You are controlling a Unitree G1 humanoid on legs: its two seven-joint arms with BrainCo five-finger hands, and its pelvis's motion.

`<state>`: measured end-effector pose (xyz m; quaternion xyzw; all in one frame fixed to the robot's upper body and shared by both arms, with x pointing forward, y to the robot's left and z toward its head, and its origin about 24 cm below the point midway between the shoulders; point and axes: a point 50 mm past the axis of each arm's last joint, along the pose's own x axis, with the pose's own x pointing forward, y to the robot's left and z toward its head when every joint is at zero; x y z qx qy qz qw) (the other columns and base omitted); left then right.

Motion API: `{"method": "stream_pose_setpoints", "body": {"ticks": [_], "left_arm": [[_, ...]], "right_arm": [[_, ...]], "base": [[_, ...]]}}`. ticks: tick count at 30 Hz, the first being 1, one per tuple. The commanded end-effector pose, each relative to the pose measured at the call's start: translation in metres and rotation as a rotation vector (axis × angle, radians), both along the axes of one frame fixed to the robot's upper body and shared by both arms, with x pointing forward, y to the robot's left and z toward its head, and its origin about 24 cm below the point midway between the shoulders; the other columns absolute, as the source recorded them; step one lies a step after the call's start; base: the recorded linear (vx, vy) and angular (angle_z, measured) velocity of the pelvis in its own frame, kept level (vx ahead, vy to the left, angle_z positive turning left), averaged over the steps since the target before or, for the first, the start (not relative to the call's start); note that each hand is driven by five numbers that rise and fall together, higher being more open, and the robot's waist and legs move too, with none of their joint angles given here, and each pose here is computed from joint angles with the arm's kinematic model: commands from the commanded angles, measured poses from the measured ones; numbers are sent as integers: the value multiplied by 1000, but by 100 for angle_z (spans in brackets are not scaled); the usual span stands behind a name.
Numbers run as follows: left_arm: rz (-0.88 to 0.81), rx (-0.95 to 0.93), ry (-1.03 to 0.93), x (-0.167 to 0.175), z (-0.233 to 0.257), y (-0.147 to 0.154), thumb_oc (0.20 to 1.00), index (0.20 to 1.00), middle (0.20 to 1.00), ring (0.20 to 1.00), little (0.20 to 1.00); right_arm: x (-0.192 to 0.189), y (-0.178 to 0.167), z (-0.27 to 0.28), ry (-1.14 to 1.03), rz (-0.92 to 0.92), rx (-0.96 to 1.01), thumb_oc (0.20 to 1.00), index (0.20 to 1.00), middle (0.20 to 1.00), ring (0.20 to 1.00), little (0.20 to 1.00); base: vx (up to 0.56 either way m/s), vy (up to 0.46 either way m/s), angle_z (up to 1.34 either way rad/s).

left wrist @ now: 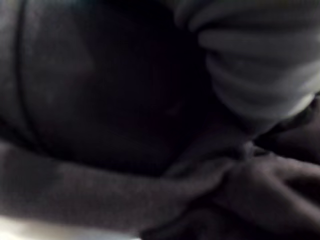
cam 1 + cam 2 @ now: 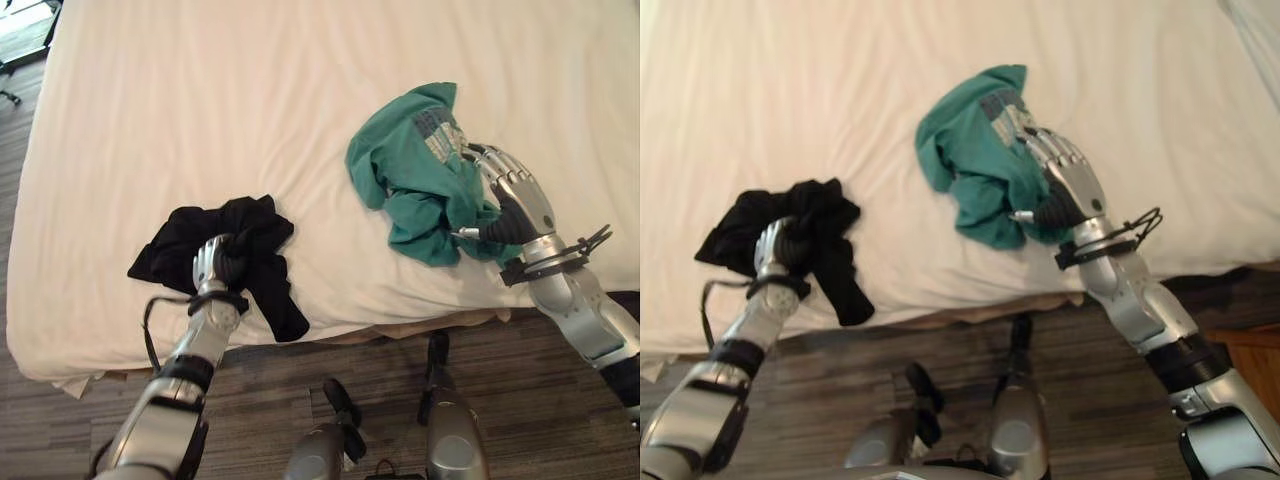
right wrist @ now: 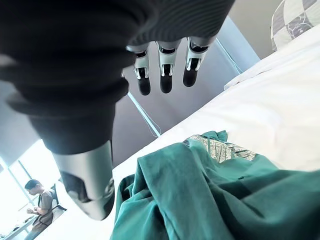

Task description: Tidy up the quilt and then pick up the clothes from the bed and put them into the laundry hamper.

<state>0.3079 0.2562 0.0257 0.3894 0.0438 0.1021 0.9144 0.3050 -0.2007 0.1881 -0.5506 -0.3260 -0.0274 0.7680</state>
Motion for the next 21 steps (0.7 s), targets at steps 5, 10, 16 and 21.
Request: {"method": "stream_pose_setpoints", "body": {"ticks": [5,10,16,21], "left_arm": [[-50,-324,409,-121,-94,-7,200,200,200,200,200],[-194,-375,423,-125,-92,-31,200,200,200,200,200],[-350,-361,429,-110,-82,-52,200,200,200,200,200],[-387,-309,444,-102,-79,-53,200,200,200,200,200]], "right_arm": [[47,-25,1,41,-234,-1,1000,1000,1000,1000,1000],[86,-52,-30,306,-493,110,1000,1000,1000,1000,1000],[85,-53,-75,566,-550,143,200,200,200,200,200],[45,-23,-159,805,-394,269,200,200,200,200,200]], "base": [[-16,-46,35],[-25,-2,39],[3,37,16],[77,58,1]]}}
